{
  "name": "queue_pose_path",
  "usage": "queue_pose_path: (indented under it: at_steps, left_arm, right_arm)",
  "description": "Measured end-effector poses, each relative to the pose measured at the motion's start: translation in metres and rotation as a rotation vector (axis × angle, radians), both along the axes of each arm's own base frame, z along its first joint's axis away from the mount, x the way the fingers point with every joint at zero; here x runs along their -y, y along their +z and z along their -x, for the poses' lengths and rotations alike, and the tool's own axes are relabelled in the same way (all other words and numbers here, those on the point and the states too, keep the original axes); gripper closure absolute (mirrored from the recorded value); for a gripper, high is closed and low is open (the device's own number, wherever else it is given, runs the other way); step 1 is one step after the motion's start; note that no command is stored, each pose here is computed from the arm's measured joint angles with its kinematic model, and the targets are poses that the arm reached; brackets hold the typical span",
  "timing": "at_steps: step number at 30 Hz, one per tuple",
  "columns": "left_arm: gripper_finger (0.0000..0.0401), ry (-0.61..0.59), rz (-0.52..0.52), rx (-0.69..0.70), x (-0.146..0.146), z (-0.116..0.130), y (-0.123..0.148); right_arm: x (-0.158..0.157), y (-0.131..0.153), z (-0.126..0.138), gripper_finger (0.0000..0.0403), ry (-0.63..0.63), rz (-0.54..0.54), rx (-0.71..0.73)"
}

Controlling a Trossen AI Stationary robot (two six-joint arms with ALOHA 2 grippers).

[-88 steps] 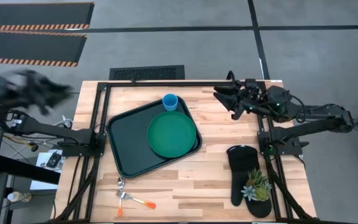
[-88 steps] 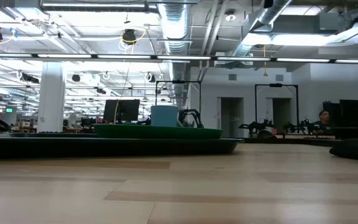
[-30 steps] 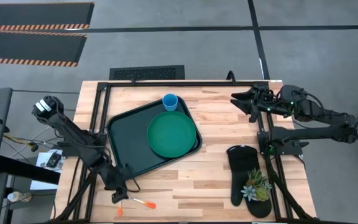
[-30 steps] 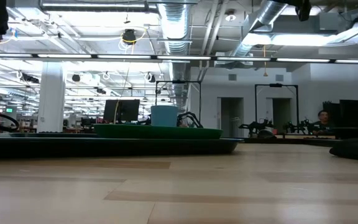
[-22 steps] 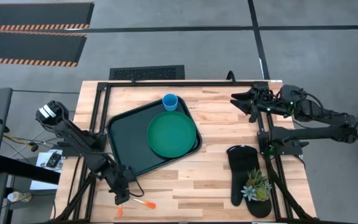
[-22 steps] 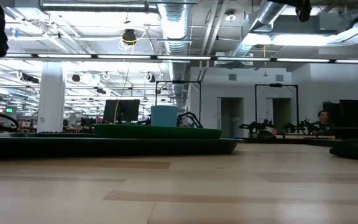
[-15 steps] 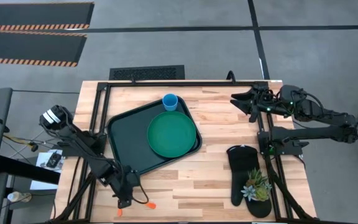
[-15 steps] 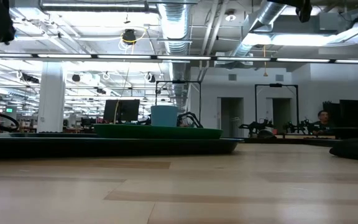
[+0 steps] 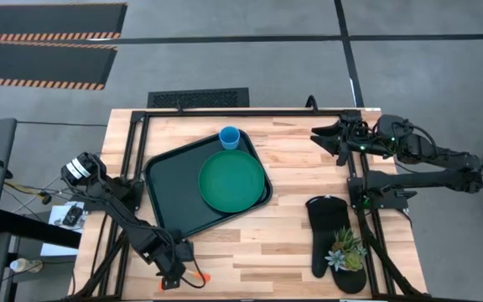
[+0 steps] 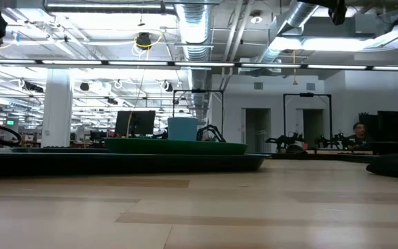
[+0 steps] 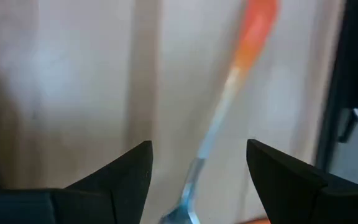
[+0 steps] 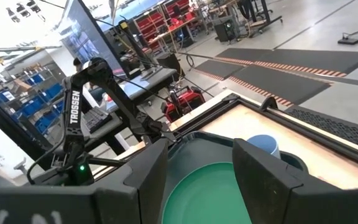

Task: Pick and place plate/cup/fork/spoon on tray
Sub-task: Put the orange fork on the black tray to the left of the green plate

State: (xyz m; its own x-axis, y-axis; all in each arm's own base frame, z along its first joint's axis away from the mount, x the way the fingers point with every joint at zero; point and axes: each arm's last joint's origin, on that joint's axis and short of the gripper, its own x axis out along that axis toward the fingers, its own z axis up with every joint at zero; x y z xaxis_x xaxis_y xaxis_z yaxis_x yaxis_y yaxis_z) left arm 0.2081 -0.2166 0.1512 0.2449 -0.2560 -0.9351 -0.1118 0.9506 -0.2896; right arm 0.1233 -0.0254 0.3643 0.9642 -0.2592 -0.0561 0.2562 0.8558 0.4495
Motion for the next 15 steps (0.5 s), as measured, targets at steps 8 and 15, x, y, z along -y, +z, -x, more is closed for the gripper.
queue_pose_path:
  at_steps: [8, 15]
  left_arm:
    - [0.0194, -0.043, -0.06, -0.032, -0.0027, 0.0061, -0.0024]
    - [0.0239, -0.11, -0.09, -0.019, -0.0028, 0.0083, -0.0033]
  right_arm:
    - [0.0, 0.0, 0.0, 0.0198, 0.0, 0.0, 0.0]
    - [0.0, 0.0, 0.0, 0.0198, 0.001, 0.0, 0.0]
